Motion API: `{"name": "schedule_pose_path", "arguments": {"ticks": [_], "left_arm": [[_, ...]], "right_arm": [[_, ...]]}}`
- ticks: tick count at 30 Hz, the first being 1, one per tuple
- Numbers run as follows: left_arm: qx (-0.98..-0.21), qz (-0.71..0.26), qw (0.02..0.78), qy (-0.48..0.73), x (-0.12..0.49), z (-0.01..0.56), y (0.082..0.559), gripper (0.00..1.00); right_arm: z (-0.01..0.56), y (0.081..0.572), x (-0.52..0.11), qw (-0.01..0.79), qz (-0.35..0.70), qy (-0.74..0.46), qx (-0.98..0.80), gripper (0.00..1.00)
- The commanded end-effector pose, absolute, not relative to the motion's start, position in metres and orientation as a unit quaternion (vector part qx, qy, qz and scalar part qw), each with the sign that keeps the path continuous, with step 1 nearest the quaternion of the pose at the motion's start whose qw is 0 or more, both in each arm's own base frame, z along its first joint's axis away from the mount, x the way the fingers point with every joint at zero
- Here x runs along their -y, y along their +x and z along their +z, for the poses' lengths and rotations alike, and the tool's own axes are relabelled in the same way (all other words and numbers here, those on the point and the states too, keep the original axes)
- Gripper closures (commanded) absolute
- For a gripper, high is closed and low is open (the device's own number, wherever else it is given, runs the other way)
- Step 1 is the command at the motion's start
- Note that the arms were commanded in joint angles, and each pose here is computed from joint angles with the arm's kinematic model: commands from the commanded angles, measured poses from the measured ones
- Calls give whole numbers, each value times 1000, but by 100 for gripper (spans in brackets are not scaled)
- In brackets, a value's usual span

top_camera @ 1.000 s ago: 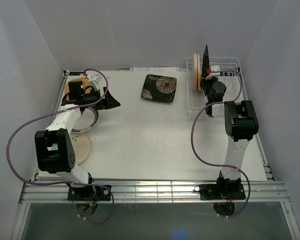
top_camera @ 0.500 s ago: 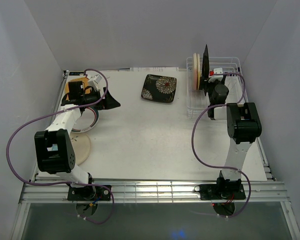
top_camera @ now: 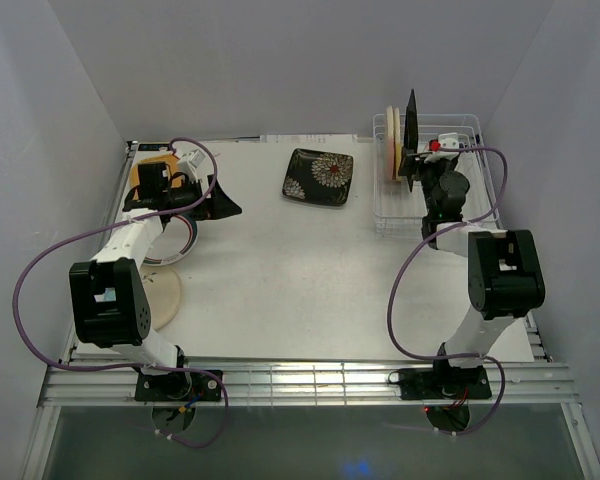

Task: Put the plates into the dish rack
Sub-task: Insert the plate into the dish rack, then pick up the plate at the center of the board.

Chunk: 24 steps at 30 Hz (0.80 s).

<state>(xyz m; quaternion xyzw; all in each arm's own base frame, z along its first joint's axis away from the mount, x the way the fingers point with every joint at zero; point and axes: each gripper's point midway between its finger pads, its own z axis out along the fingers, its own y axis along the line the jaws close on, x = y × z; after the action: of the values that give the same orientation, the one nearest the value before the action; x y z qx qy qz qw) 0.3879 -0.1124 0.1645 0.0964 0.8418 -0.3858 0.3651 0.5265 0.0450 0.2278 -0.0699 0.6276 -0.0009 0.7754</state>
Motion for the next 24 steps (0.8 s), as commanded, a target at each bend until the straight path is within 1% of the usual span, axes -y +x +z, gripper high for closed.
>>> {"name": "schedule_pose_path", "arguments": {"ticks": [1,2,4,6,13,20,22,24], "left_arm": [[-835,-383,378,117,116,174,388,2],[-835,-383,376,121,117,171,388,2],[-836,-381,375,123,118,170,388,2],[-838,-376,375,123,118,168,389,2],[-844,-373,367,122,119,157,390,2],[-856,-369,345,115,122,136,405,2],[-855,-370,340,130,138,137,409,2],[-862,-363,332,123,139,129,417,2]], "right_arm": [[272,508,-53,802,17,-58,-595,11],[286,501,-51,808,13,-48,-587,10],[294,491,-56,811,14,-39,-584,4],[309,479,-61,817,13,-26,-577,2],[335,468,-90,802,14,-11,-596,3],[334,450,-127,781,43,-8,-622,4],[326,441,-139,773,55,-2,-632,4],[327,431,-152,767,65,-12,-638,4]]}}
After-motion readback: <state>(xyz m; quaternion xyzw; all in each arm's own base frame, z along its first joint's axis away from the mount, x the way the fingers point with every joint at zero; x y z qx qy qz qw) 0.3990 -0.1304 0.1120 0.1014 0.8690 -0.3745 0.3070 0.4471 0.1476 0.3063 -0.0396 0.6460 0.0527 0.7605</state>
